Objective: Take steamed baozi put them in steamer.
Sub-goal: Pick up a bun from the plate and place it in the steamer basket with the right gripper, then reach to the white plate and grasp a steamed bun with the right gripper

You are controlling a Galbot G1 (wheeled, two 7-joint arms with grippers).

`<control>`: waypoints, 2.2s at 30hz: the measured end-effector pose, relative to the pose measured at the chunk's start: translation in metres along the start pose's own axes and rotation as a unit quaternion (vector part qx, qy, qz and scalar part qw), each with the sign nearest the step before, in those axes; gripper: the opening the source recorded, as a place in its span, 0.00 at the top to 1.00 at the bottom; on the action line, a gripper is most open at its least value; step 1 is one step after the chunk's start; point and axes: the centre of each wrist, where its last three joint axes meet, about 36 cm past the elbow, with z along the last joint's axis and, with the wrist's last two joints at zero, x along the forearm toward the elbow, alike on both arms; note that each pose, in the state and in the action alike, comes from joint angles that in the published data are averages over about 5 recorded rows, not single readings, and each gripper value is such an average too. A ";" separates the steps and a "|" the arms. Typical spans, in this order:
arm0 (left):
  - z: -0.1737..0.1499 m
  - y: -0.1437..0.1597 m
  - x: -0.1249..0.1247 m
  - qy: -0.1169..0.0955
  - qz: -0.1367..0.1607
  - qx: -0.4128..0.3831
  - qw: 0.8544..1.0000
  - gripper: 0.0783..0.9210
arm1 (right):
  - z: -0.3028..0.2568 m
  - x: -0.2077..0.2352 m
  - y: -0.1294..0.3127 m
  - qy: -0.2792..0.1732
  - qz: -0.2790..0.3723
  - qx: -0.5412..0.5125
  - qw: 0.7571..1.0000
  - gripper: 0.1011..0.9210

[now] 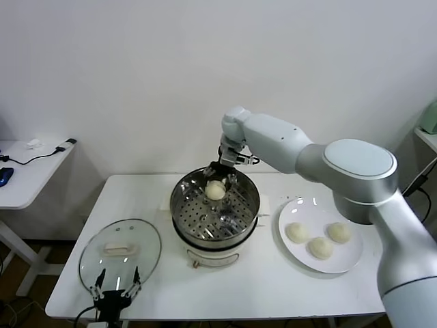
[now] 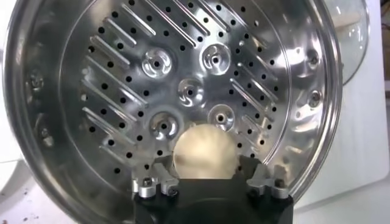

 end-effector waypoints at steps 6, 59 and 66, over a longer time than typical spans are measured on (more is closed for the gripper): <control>-0.001 -0.003 0.001 -0.001 0.002 0.001 1.000 0.12 | 0.003 0.024 0.001 -0.001 0.002 0.001 1.000 0.12; 0.003 -0.009 -0.003 0.005 -0.003 0.007 1.000 0.12 | -0.059 -0.032 0.344 0.039 -0.005 -0.637 0.770 0.12; 0.004 -0.008 -0.004 0.004 -0.003 0.007 1.000 0.12 | -0.058 -0.054 0.336 0.039 0.000 -0.644 0.764 0.12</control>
